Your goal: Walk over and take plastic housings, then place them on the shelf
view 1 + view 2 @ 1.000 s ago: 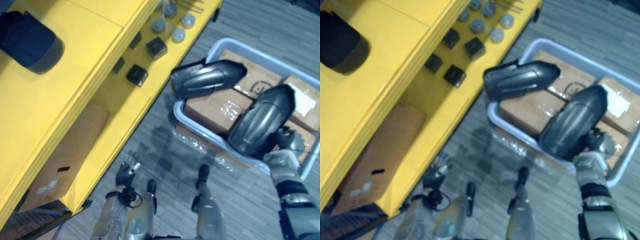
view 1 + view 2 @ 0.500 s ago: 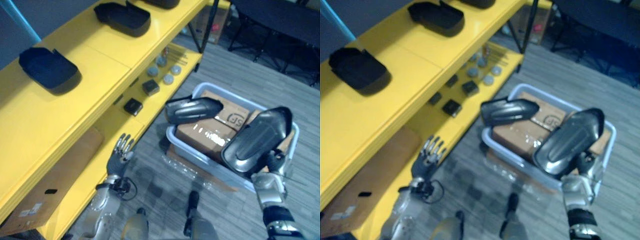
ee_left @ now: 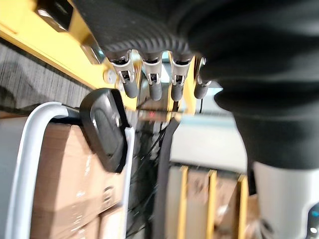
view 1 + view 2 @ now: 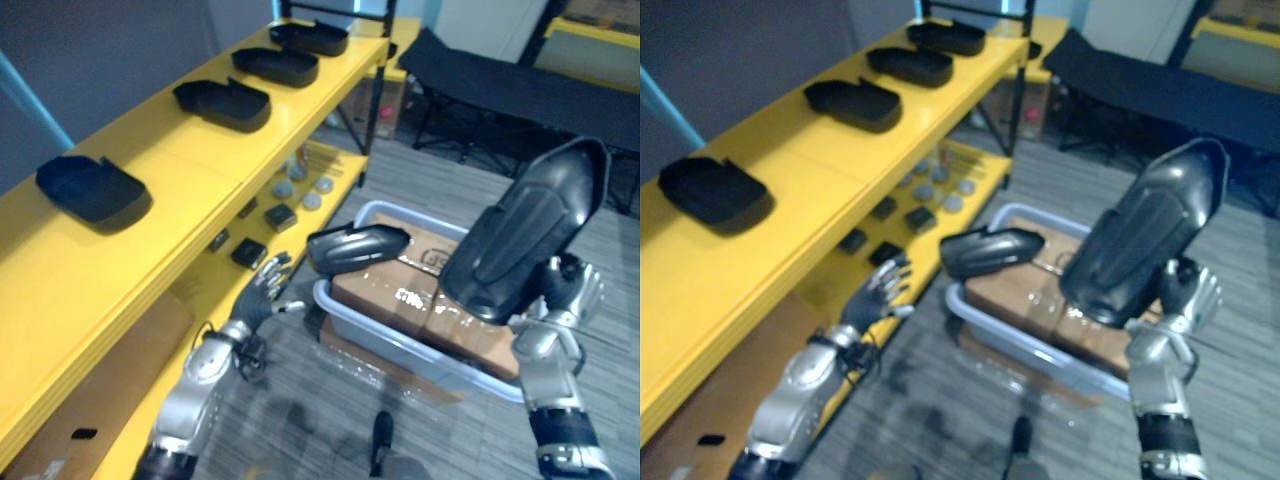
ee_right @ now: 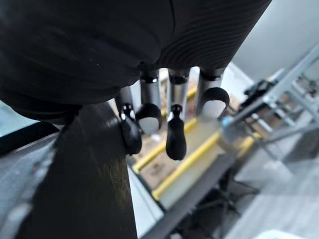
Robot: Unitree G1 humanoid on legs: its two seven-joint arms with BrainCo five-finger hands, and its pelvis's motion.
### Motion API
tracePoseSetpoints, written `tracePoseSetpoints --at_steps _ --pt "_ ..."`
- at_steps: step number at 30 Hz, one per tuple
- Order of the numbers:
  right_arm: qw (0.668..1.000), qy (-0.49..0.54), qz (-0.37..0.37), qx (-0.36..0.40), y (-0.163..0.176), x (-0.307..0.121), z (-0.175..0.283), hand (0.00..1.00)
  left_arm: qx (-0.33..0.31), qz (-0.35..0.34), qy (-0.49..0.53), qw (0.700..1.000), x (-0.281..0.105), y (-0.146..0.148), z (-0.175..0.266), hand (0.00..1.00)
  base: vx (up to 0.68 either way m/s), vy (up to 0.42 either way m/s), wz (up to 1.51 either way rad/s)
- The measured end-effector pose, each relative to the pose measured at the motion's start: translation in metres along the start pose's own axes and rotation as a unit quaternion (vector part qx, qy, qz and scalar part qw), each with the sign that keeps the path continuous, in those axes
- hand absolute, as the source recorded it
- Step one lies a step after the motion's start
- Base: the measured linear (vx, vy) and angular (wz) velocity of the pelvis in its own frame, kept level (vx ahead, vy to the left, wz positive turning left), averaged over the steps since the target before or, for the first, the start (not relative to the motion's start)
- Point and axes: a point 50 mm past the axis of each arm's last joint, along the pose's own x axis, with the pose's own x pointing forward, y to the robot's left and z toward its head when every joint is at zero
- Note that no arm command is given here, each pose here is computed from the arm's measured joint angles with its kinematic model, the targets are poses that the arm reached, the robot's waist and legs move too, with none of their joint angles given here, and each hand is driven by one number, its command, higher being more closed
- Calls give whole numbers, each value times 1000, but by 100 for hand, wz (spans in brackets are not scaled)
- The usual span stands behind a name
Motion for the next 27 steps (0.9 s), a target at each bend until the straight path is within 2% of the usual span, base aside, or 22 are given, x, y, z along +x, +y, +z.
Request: tracePoseSetpoints --at_steps 7,14,22,27 --pt "994 -107 33 8 -3 7 28 100 51 3 34 998 28 16 12 0 33 0 -16" --pt "981 -181 71 20 6 5 51 100 59 18 61 996 44 31 19 0 22 12 -9" --pt "962 -231 144 11 20 -7 62 100 16 44 158 986 40 44 -15 0 -50 -21 0" --pt "955 -235 179 7 29 -17 60 100 -22 38 199 979 39 34 -36 0 -12 -15 1"
